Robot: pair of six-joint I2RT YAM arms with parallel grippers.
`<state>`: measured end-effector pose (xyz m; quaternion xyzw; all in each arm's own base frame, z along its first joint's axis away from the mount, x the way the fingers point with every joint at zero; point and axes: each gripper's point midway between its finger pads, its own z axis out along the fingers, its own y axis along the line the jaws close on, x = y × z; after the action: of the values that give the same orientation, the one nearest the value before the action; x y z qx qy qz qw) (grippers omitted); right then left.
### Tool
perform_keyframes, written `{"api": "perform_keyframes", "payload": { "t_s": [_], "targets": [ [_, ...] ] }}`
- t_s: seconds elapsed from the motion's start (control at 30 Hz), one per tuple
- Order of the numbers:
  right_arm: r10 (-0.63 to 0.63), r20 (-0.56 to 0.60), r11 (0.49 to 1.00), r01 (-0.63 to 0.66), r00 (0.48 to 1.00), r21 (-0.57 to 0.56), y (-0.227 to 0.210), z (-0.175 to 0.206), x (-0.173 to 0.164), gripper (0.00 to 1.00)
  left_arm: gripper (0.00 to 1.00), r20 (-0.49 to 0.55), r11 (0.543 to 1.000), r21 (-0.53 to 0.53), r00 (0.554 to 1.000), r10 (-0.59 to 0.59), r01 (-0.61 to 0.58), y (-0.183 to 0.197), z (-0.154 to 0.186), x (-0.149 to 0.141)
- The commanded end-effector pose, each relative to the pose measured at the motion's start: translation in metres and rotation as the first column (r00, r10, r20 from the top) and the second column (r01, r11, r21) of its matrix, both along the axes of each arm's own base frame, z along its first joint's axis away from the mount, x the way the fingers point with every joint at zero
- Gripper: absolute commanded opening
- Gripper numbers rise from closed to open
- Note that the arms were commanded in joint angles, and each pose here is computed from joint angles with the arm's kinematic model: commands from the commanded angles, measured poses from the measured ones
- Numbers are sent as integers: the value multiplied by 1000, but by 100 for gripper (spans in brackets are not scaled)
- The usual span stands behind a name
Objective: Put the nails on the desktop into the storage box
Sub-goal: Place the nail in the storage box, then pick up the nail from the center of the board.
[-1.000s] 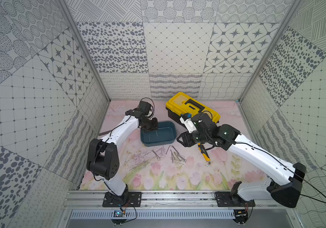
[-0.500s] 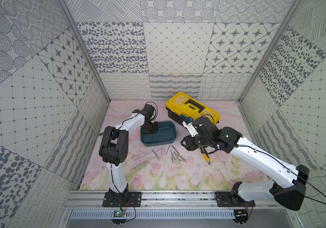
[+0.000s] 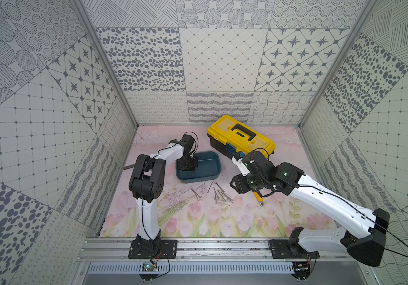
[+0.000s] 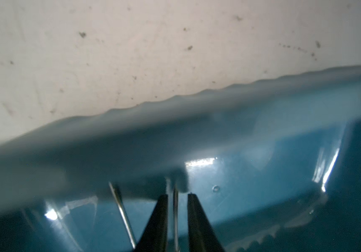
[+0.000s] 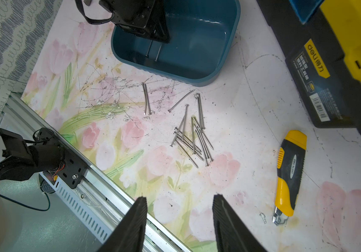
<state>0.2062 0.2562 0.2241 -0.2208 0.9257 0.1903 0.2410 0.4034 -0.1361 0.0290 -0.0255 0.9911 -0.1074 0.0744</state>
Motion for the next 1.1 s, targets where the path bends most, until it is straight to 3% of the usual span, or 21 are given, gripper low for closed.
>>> {"api": "perform_keyframes", "payload": {
  "t_s": [0.0, 0.13, 0.33, 0.47, 0.67, 1.07],
  "targets": [
    [-28, 14, 999, 28, 1000, 21, -2, 4, 0, 55, 30, 1, 1000, 21, 1000, 11, -11, 9, -8, 4],
    [-30, -3, 1000, 30, 1000, 4, -3, -4, -2, 55, 33, 16, 1000, 9, 1000, 15, -15, 9, 2, 5],
    [10, -46, 998, -12, 999, -57, 3, -31, -1, 55, 40, 110, 998, -62, 993, 34, -27, 2, 60, 5],
    [42, -77, 996, -47, 996, -72, 15, -51, 2, 55, 44, 143, 989, -148, 988, 52, -31, -6, 98, -10],
    [84, -132, 993, -94, 988, -77, 33, -82, 3, 52, 48, 164, 961, -272, 982, 98, -50, -10, 132, -56],
    [129, -235, 965, -177, 963, -195, 44, -146, -4, 45, 51, 112, 901, -427, 984, 140, -80, -9, 134, -161]
  ]
}}
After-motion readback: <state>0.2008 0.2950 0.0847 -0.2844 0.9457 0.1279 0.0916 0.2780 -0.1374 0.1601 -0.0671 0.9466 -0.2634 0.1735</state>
